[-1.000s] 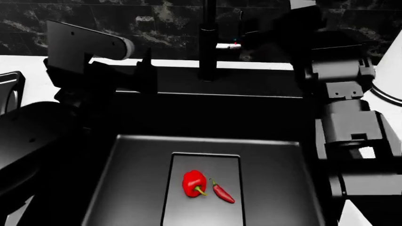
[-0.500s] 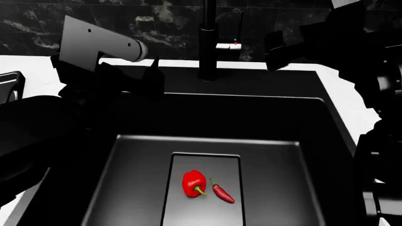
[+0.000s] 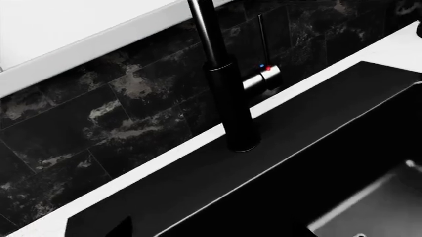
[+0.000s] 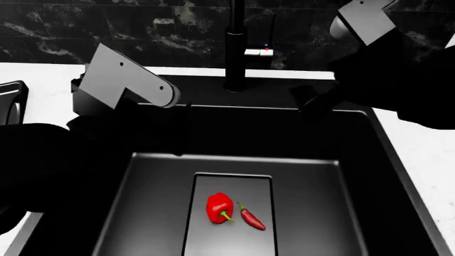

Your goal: Pick up the fruits and vegetables and place them in the sink. Turn on the sink faucet to wash them. Then turn the sink off and put them in the tray.

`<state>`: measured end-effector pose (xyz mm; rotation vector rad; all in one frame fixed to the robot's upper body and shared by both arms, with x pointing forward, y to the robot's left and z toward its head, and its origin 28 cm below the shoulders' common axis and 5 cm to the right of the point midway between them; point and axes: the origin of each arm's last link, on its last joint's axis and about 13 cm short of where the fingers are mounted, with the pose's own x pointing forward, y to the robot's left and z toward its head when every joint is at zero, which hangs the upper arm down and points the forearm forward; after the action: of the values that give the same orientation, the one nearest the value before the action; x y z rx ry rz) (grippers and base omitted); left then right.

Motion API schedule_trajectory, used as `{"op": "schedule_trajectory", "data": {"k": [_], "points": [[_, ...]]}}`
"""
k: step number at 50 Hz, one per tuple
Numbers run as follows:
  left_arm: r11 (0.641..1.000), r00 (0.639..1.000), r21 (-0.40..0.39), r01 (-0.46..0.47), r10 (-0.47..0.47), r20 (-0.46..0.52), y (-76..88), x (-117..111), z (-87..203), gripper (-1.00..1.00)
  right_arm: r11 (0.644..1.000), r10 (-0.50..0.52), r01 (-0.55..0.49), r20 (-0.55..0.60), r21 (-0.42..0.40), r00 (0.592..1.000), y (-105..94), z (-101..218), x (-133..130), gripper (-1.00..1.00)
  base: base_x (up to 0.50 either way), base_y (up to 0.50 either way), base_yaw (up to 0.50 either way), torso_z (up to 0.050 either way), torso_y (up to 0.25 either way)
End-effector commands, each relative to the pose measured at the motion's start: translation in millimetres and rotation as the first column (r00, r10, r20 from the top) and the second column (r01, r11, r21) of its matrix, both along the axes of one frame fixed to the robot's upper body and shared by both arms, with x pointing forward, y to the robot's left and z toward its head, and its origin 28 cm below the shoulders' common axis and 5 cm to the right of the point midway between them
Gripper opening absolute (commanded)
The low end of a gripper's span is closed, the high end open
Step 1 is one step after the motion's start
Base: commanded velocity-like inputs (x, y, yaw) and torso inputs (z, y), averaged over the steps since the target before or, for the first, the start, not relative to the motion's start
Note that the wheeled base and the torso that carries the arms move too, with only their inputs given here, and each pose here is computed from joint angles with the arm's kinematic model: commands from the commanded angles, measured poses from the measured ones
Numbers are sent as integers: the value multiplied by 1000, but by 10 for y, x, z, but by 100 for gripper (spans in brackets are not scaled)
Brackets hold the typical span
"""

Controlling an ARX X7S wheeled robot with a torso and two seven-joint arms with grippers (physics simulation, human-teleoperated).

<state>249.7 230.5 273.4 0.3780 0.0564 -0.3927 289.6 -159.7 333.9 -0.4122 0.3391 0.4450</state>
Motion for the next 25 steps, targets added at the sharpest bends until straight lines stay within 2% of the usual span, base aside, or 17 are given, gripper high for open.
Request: {"op": "schedule_trajectory", "data": {"k": [1,14,22,25], "points": [[1000,999,5,21,-20,-45,-1,-6,28,100,994,83,-90,-105,-61,991,130,-222,-17,100,0,0,0,0,0],[999,998,-37,21,-23,-55,10,30,26,100,991,100,-114,-185,-69,978,317,-671,175,100,0,0,0,0,0],[999,999,-51,-3,1,-37,31,39,37,100,991,88,-106,-217,-76,972,356,-821,219,100,0,0,0,0,0],[999,999,-52,-6,4,-36,35,45,28,100,989,106,-130,-262,-76,959,372,-866,203,100,0,0,0,0,0]]}}
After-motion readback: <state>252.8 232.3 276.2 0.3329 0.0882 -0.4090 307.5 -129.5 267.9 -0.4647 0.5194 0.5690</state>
